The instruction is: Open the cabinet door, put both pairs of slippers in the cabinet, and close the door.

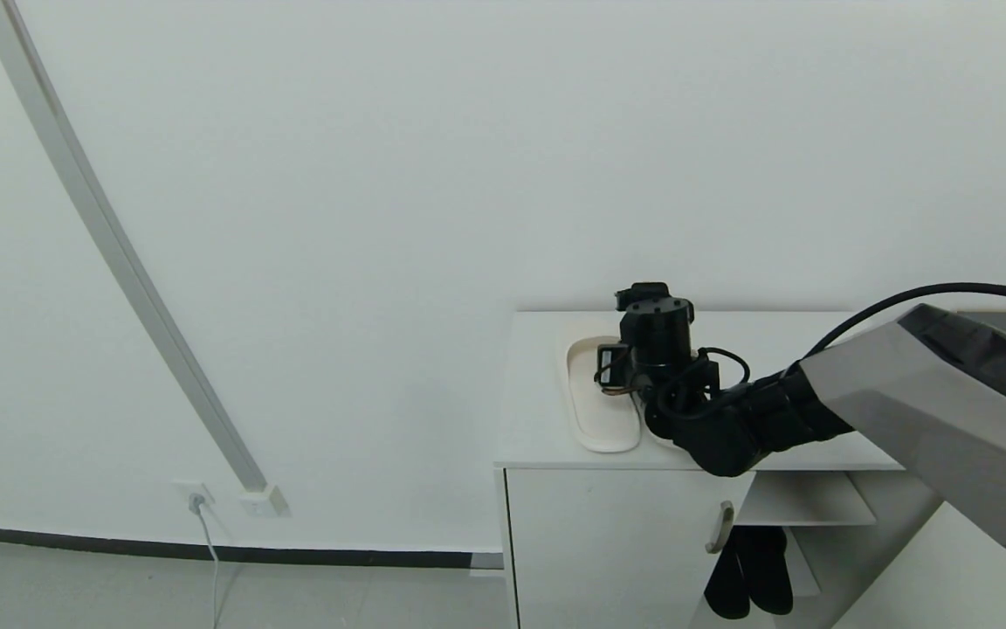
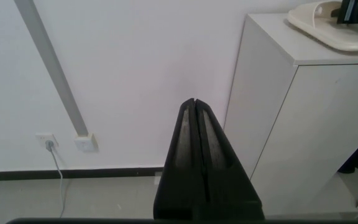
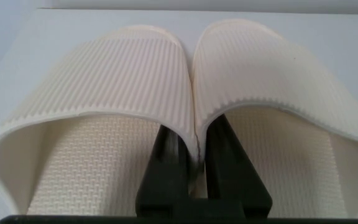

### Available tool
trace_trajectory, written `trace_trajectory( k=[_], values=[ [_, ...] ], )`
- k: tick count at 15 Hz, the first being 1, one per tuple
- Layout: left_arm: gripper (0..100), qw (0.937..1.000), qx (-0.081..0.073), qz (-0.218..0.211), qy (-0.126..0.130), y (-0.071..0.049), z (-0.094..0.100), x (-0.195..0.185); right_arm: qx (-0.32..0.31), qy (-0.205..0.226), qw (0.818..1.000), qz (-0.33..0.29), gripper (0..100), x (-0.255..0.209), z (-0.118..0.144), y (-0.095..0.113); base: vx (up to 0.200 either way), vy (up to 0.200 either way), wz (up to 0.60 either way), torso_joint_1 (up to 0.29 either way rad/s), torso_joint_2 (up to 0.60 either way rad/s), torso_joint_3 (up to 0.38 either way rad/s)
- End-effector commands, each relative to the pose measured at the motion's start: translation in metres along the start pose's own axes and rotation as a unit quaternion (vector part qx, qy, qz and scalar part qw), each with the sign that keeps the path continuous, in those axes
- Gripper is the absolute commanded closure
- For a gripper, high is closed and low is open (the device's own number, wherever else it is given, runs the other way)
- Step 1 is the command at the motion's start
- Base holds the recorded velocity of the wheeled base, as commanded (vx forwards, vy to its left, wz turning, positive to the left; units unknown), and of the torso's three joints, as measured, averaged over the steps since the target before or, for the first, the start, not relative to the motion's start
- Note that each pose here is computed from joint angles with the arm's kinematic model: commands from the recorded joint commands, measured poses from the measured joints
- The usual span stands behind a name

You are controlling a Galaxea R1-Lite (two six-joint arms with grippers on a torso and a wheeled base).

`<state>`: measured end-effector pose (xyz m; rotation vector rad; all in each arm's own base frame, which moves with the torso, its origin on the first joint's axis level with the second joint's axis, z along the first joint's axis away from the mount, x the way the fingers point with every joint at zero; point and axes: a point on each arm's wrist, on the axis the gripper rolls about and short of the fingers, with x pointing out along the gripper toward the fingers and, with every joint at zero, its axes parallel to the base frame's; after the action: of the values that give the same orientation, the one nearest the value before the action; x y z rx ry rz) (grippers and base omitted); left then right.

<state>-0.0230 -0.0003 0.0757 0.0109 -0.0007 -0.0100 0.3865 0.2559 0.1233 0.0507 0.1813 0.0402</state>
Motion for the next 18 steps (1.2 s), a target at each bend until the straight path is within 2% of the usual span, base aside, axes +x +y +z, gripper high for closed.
trace_trajectory(
  k=[1,5,7,9,11,14,18],
  values=[
    [100,1.0000,0.000,0.000,0.000,0.000,0.000,0.000,0.006,-0.009,1.000,0.021,100,-0.016,0.016,-0.001,0.000,0.000,0.00,0.000,0.00,0.000],
    [100,1.0000,0.000,0.000,0.000,0.000,0.000,0.000,0.007,0.001,0.995,0.098,100,-0.069,0.037,-0.015,0.000,0.000,0.00,0.000,0.00,0.000],
    [100,1.0000,0.000,0.000,0.000,0.000,0.000,0.000,0.002,0.011,0.991,0.130,100,-0.092,0.033,-0.025,0.000,0.000,0.00,0.000,0.00,0.000],
    [100,1.0000,0.001,0.000,0.000,0.000,0.000,0.000,-0.008,0.031,0.984,0.177,100,-0.126,0.018,-0.040,0.000,0.000,0.00,0.000,0.00,0.000],
    [100,1.0000,0.001,0.000,0.000,0.000,0.000,0.000,-0.005,0.023,0.979,0.203,100,-0.145,0.014,-0.050,0.000,0.000,0.00,0.000,0.00,0.000],
    [100,1.0000,0.001,0.000,0.000,0.000,0.000,0.000,-0.020,0.013,0.975,0.222,100,-0.166,0.014,-0.051,0.000,0.000,0.00,0.000,0.00,0.000],
    [100,1.0000,0.001,0.000,0.000,0.000,0.000,0.000,-0.027,0.020,0.972,0.234,100,-0.172,0.009,-0.045,0.000,0.000,0.00,0.000,0.00,0.000]
  ],
)
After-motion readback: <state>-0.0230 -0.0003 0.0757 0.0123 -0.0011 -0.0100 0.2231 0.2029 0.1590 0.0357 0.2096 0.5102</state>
